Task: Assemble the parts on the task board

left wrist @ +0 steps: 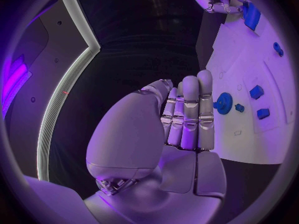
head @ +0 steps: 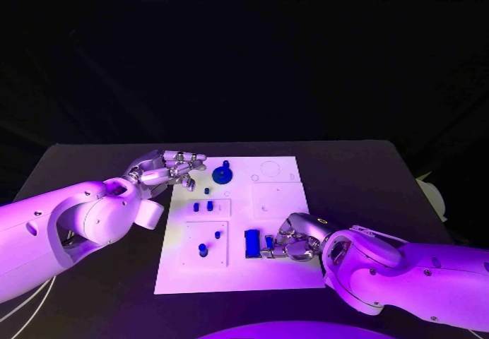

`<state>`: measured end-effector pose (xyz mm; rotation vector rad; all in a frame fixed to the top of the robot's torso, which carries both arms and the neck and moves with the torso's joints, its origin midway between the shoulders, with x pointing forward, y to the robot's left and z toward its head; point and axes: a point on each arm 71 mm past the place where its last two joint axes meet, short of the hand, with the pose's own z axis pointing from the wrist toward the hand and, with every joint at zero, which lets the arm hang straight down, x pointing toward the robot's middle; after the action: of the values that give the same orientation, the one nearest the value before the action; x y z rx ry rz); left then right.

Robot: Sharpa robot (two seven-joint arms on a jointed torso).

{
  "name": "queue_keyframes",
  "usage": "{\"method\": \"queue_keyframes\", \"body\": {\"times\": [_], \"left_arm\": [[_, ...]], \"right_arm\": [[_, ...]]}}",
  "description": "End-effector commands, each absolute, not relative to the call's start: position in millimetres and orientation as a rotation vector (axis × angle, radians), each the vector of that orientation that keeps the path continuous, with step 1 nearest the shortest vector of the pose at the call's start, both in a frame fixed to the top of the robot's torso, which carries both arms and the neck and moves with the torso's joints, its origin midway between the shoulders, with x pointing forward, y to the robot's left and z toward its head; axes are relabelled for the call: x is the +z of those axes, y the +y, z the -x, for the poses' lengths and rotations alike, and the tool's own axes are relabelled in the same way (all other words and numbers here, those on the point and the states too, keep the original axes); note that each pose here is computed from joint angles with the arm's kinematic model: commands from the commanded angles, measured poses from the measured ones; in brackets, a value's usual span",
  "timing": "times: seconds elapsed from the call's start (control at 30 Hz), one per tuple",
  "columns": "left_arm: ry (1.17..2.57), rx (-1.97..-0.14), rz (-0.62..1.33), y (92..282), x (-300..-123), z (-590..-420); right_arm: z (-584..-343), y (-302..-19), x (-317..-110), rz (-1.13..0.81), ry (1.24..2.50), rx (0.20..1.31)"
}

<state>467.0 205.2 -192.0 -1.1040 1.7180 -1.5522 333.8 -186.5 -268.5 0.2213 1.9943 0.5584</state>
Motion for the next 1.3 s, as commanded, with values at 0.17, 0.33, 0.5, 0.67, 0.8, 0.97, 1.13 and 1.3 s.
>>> {"method": "queue_keyframes", "body": {"times": [0.17,0.33,0.5,0.67,0.8,0.97,1.13,1.3], "left_arm": [[1.727,-1.576,1.109,204.3,-191.7,-466.6],[1.727,-1.573,1.113,204.9,-192.0,-466.7],[1.727,-1.570,1.116,206.0,-192.2,-467.0],[1.727,-1.567,1.118,207.0,-192.4,-467.0],[1.727,-1.564,1.120,207.6,-192.6,-467.1],[1.728,-1.561,1.121,207.8,-192.8,-467.3],[1.730,-1.557,1.121,208.4,-193.0,-467.4],[1.733,-1.554,1.120,208.9,-193.2,-467.3]], "right_arm": [[-333,-185,-266,-0.193,1.965,0.564],[-332,-189,-265,-0.183,1.960,0.556],[-329,-192,-263,-0.167,1.968,0.561],[-327,-194,-263,-0.156,1.981,0.563],[-326,-196,-263,-0.151,1.989,0.558],[-327,-197,-264,-0.150,1.993,0.553],[-329,-198,-265,-0.151,1.994,0.544],[-331,-197,-267,-0.149,1.996,0.539]]}}
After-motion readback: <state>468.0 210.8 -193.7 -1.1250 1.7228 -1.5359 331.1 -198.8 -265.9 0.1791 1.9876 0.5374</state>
